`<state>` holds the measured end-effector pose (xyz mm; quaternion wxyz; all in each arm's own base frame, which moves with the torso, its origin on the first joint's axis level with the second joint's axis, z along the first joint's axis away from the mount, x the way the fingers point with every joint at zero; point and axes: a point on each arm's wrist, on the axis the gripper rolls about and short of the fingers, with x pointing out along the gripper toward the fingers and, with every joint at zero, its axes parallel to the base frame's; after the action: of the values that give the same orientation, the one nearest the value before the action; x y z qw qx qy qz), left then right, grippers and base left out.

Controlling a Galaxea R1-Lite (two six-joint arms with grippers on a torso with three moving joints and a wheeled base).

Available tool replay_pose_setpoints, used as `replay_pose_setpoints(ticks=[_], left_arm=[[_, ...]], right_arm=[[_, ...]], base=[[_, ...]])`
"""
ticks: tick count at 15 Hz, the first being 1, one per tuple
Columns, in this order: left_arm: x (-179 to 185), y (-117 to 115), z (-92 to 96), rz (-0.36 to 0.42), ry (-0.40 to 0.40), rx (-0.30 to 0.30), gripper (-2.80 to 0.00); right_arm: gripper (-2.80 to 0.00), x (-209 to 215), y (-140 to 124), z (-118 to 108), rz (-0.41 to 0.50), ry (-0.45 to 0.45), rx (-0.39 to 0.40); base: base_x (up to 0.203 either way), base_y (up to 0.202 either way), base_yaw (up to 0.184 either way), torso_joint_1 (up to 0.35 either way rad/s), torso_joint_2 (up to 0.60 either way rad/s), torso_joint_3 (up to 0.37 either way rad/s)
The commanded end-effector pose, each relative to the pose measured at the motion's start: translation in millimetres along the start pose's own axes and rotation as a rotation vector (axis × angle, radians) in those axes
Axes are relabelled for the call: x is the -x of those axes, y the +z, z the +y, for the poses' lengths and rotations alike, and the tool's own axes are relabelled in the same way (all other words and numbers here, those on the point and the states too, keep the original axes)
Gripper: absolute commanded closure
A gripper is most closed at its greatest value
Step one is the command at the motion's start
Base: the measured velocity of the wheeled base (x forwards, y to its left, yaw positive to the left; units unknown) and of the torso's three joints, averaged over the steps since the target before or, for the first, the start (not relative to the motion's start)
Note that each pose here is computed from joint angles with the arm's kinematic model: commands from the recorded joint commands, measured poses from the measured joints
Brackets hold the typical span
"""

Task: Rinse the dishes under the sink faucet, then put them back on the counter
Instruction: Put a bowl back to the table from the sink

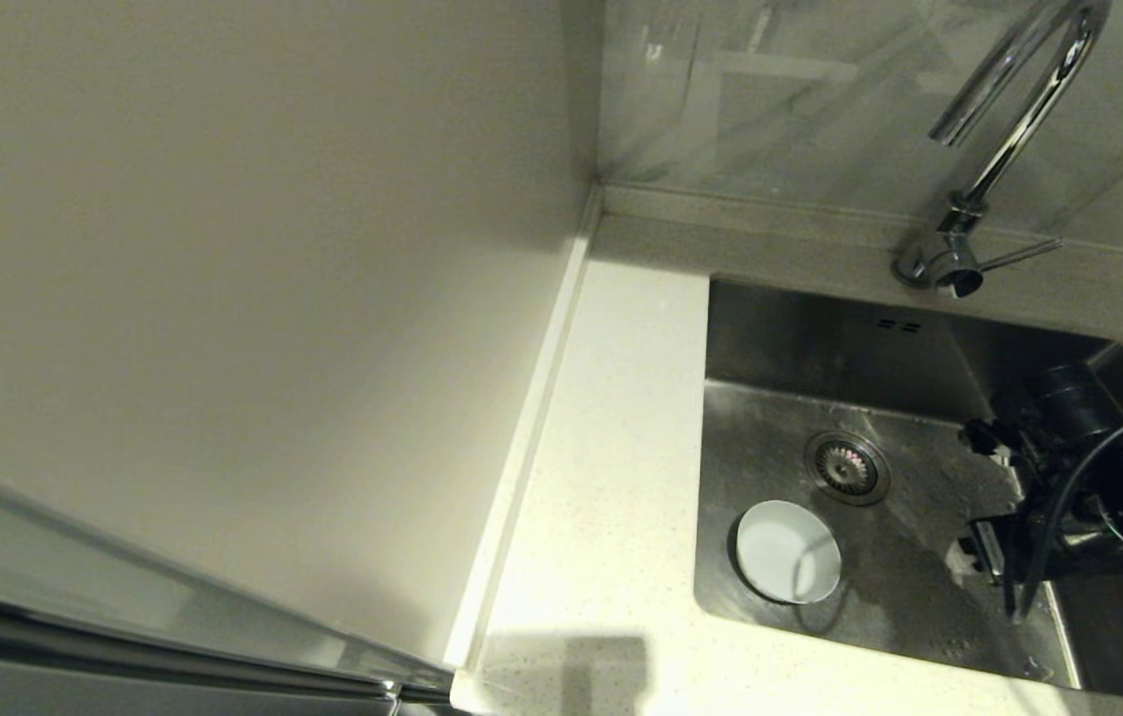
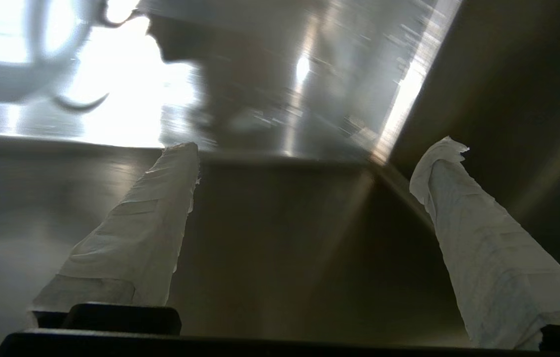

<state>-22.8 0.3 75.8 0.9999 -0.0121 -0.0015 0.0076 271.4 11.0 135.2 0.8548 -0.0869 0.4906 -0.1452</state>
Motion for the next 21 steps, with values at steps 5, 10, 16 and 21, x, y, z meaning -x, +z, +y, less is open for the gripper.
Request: replay_pose_setpoints(ticks=[5, 10, 16, 21], left_arm=[[0.2, 0.0, 0.0, -0.003, 0.0, 0.0, 0.0], [0.2, 0.0, 0.0, -0.003, 0.001, 0.0, 0.0], [0.2, 0.0, 0.0, -0.003, 0.001, 0.0, 0.0], [0.2, 0.0, 0.0, -0.003, 0.001, 0.0, 0.0]], right_arm=[[-2.8, -23.2, 38.2, 70.3, -0.031, 0.123, 0.11], [-2.8, -49.8, 44.7, 100.5, 0.01, 0.166, 0.125], [-2.8, -75.0, 52.0, 117.1, 0.036, 0.193, 0.116], [-2.8, -98.5, 60.0, 127.8, 0.048, 0.194, 0.103]], base=[[0.0, 0.0, 0.0, 0.0, 0.0, 0.0], [0.0, 0.0, 0.0, 0.0, 0.0, 0.0], [0.0, 0.0, 0.0, 0.0, 0.0, 0.0], [0.0, 0.0, 0.0, 0.0, 0.0, 0.0]])
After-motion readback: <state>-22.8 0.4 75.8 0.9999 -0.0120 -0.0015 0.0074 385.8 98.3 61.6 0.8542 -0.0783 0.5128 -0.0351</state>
